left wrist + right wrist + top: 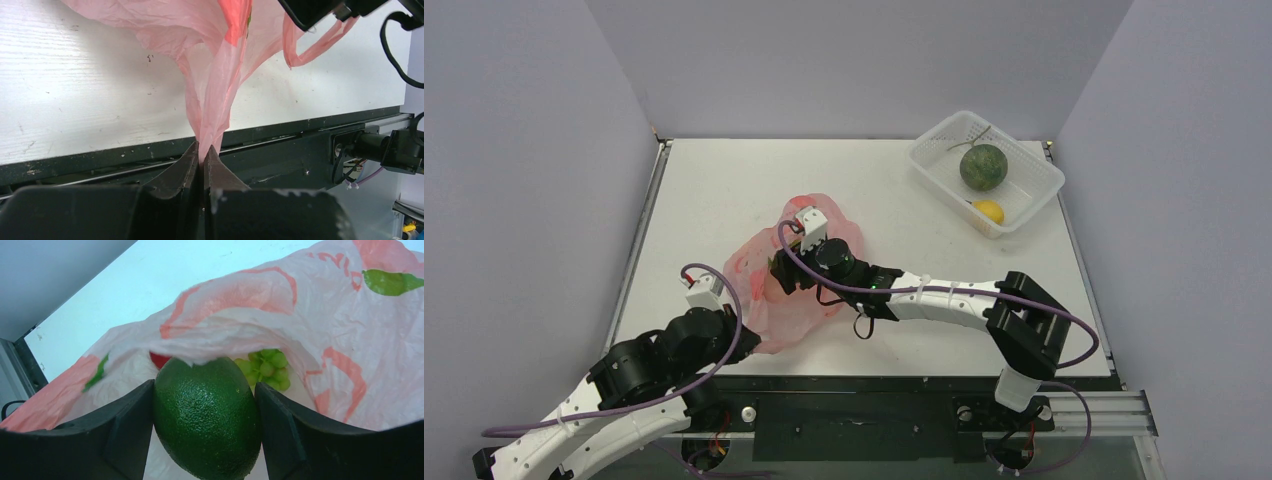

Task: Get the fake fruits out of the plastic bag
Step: Take out the fake fruit from the plastic bag, then place the fake fruit in the bin.

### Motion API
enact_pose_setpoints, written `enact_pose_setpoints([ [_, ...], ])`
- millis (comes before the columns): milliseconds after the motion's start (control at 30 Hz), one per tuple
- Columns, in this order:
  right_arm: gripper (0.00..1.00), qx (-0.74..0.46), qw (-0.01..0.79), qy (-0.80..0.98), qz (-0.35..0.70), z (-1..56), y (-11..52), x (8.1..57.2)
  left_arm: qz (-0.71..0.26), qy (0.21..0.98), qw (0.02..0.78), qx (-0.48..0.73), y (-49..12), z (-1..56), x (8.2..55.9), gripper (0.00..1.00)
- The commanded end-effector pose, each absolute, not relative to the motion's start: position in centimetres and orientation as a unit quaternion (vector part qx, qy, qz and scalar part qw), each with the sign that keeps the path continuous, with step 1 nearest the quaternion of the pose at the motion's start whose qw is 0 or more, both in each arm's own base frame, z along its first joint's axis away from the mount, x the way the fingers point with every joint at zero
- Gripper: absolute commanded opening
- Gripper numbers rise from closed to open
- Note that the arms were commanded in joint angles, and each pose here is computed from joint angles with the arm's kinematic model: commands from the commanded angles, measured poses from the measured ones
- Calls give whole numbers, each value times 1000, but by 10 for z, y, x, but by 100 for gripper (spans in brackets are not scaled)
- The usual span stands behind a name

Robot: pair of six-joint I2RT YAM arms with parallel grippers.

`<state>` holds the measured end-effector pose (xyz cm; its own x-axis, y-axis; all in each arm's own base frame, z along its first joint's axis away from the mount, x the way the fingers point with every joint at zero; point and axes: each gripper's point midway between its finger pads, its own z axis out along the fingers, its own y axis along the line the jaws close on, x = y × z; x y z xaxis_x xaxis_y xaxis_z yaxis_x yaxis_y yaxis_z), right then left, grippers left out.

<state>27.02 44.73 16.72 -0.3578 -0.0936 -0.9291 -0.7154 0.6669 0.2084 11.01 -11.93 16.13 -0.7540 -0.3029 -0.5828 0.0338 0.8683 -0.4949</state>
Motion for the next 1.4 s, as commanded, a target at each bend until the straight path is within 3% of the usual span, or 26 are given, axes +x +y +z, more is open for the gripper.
enact_pose_setpoints([
  [0, 0, -262, 512, 748, 332, 192, 435, 261, -259, 890, 367, -81, -121, 175, 118, 0],
  [467, 0, -192, 605, 674, 377, 326, 377, 263, -274, 885, 372, -56, -131, 179, 119, 0],
  [667, 0, -126, 655, 664, 337, 360, 328, 291, -276, 885, 372, -55, -132, 179, 120, 0],
  [1000, 0, 83, 687, 715, 99, 324, 173, 389, -280, 884, 371, -59, -130, 181, 117, 0],
  [1367, 0, 239, 616, 746, -78, 264, 17, 465, -276, 879, 382, -69, -125, 185, 120, 0],
])
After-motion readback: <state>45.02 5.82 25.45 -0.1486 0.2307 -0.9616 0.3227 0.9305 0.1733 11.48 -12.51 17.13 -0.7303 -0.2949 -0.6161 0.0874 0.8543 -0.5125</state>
